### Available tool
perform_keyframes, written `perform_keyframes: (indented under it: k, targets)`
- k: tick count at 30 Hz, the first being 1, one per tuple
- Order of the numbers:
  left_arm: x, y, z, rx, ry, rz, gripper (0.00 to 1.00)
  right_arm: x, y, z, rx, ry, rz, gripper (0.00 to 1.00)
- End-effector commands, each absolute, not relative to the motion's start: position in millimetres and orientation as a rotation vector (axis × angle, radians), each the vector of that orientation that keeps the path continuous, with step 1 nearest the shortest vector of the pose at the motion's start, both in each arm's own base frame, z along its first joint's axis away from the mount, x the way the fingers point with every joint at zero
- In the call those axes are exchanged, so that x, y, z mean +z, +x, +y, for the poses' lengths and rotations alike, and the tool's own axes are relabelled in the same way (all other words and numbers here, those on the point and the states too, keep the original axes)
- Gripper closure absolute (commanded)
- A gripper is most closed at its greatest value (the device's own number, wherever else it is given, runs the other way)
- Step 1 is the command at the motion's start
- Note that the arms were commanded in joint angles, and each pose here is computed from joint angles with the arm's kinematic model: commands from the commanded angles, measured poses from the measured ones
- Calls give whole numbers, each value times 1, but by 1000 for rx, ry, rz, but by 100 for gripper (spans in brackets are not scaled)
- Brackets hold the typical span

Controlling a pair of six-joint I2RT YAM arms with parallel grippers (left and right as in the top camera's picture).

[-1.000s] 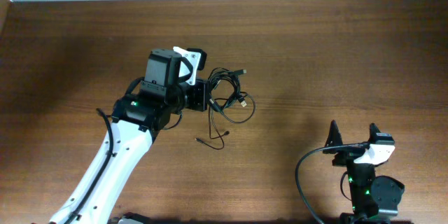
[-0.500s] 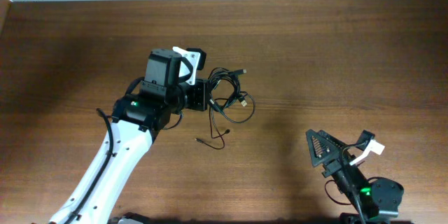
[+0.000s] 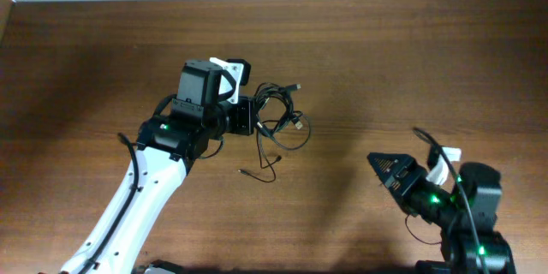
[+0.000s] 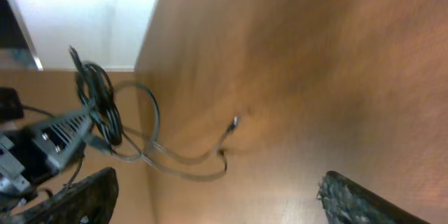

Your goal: Untangle cables

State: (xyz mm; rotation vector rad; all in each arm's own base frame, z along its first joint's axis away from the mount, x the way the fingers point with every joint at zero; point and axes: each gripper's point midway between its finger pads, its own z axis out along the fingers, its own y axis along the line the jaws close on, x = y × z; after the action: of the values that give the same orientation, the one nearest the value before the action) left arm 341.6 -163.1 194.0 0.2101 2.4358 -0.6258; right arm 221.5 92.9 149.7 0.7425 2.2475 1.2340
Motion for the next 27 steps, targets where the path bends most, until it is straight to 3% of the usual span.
perform_keyframes:
  k: [1, 6, 12, 16, 20, 23, 27]
  targets:
    - [199, 344, -161, -616, 180, 2426, 100, 150, 215, 114, 1399, 674, 2336, 19]
    - [196, 343, -163, -631, 152, 2440, 100, 141, 210, 146, 1464, 515, 2444, 20]
    - [188, 340, -164, -647, 155, 2469, 100, 171, 242, 189, 1515, 371, 2295, 20]
    - [182, 332, -164, -658, 156, 2510, 100, 169, 266, 209, 1491, 492, 2231, 25]
    - [183, 321, -175, -763, 192, 2527, 100, 173, 274, 243, 1558, 383, 2170, 30]
    - [189, 312, -188, -881, 235, 2523, 100, 162, 280, 252, 1598, 439, 2185, 41]
    - [194, 302, -198, -990, 273, 2520, 100, 155, 285, 257, 1651, 496, 2193, 72]
